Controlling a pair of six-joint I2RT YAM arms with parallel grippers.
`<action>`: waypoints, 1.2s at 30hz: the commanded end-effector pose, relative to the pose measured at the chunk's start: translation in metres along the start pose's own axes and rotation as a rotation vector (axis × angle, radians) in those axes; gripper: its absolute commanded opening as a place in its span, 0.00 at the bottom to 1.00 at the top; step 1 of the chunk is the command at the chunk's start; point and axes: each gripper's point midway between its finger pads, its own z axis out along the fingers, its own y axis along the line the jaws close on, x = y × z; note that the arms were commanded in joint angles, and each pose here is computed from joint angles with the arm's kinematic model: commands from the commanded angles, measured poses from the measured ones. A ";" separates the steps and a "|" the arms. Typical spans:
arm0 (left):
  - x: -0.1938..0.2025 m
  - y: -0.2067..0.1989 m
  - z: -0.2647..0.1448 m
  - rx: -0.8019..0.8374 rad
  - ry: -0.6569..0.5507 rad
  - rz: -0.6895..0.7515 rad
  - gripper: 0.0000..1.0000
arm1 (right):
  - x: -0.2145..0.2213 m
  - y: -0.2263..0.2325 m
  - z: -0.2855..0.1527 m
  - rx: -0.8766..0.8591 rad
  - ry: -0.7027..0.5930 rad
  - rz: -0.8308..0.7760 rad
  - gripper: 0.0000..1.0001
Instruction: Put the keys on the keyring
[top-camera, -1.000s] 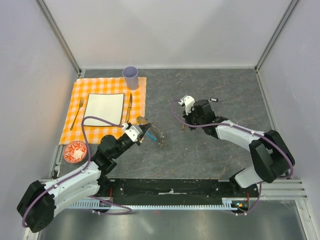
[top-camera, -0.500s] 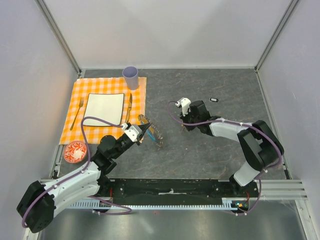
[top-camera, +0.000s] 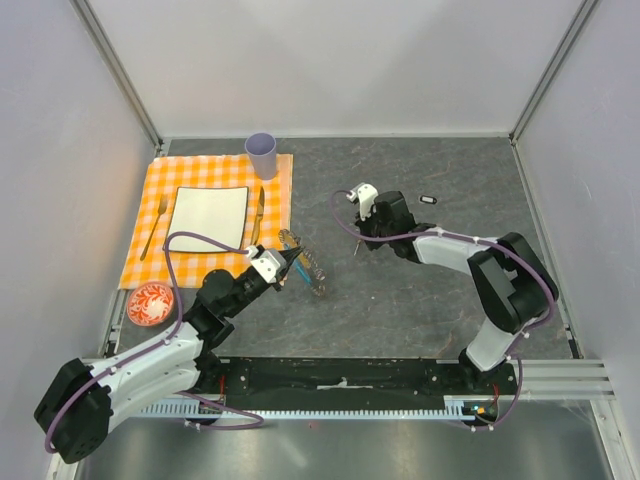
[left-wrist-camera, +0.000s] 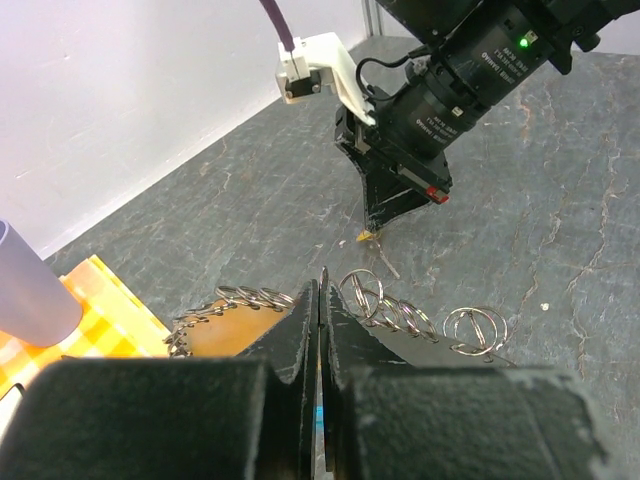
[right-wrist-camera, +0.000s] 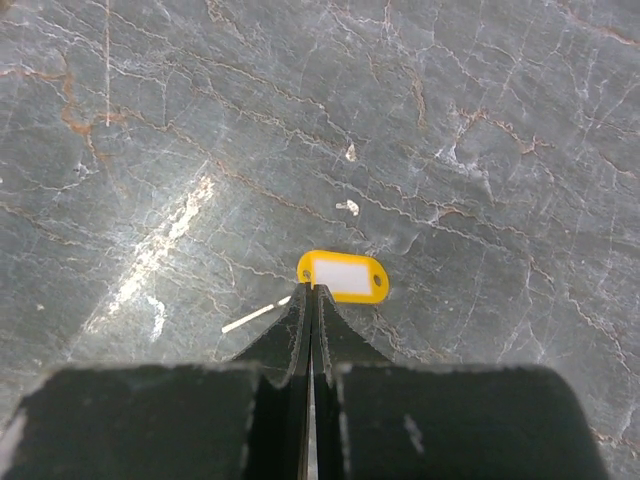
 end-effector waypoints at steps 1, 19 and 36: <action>-0.030 0.009 0.003 -0.038 -0.107 0.041 0.02 | -0.035 0.004 -0.028 -0.006 -0.119 0.016 0.00; -0.034 0.007 0.002 -0.024 -0.123 0.036 0.02 | 0.028 0.034 -0.101 -0.121 0.171 0.074 0.00; -0.027 0.007 0.004 -0.026 -0.104 0.043 0.02 | 0.021 0.009 0.005 -0.046 0.190 0.063 0.00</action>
